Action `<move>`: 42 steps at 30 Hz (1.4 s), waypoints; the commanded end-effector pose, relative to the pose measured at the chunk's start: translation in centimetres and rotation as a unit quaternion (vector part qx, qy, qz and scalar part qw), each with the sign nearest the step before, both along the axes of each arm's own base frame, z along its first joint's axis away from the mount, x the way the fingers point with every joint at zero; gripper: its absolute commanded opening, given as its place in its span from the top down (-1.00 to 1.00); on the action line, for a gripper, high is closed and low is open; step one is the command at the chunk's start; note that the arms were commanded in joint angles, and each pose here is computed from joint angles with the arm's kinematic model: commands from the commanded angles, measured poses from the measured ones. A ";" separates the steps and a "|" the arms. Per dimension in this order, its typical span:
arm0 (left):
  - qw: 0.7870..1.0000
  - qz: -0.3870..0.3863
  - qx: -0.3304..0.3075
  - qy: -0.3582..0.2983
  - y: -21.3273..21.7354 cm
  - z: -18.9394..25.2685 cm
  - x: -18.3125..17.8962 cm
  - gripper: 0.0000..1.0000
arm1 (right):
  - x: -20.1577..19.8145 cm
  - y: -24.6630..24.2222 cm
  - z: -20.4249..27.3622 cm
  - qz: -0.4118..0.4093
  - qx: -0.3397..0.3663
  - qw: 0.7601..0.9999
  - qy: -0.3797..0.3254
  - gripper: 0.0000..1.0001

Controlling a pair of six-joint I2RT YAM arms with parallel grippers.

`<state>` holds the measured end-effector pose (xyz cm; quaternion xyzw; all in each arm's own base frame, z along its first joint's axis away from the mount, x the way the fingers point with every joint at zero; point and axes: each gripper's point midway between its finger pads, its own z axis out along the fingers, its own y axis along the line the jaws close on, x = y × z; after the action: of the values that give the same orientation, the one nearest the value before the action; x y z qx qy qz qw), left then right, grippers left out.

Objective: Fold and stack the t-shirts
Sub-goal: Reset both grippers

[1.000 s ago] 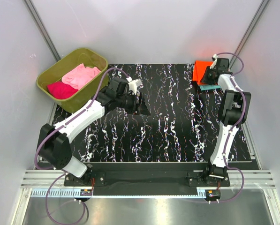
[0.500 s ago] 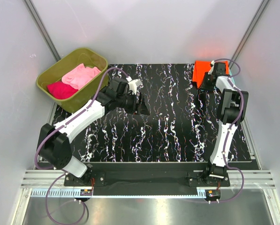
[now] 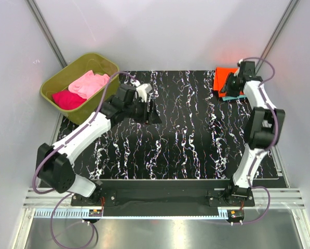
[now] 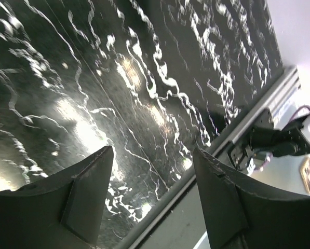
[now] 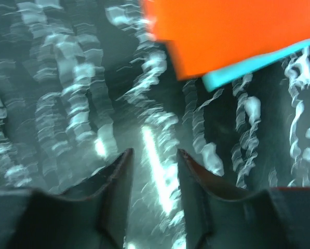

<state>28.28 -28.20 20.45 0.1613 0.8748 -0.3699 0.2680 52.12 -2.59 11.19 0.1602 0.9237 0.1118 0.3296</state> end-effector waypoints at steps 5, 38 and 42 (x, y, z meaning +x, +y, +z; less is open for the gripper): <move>0.986 0.028 -0.053 -0.157 2.7 10.2 -0.5 -0.36 | -13.5 14.0 12.8 0.077 0.060 0.992 -0.083 -0.99; 0.972 0.087 -0.095 -0.196 7.3 10.6 -6.1 -0.98 | -30.3 15.1 16.2 0.082 0.189 0.962 -0.179 -0.99; 0.971 0.086 -0.098 -0.199 7.3 10.7 -6.2 -0.98 | -30.3 15.1 16.1 0.081 0.190 0.962 -0.178 -0.99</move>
<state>21.52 -20.97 29.71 0.1312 0.7941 -0.3860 0.4508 21.59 12.67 26.51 0.1175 0.8285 0.3382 0.4306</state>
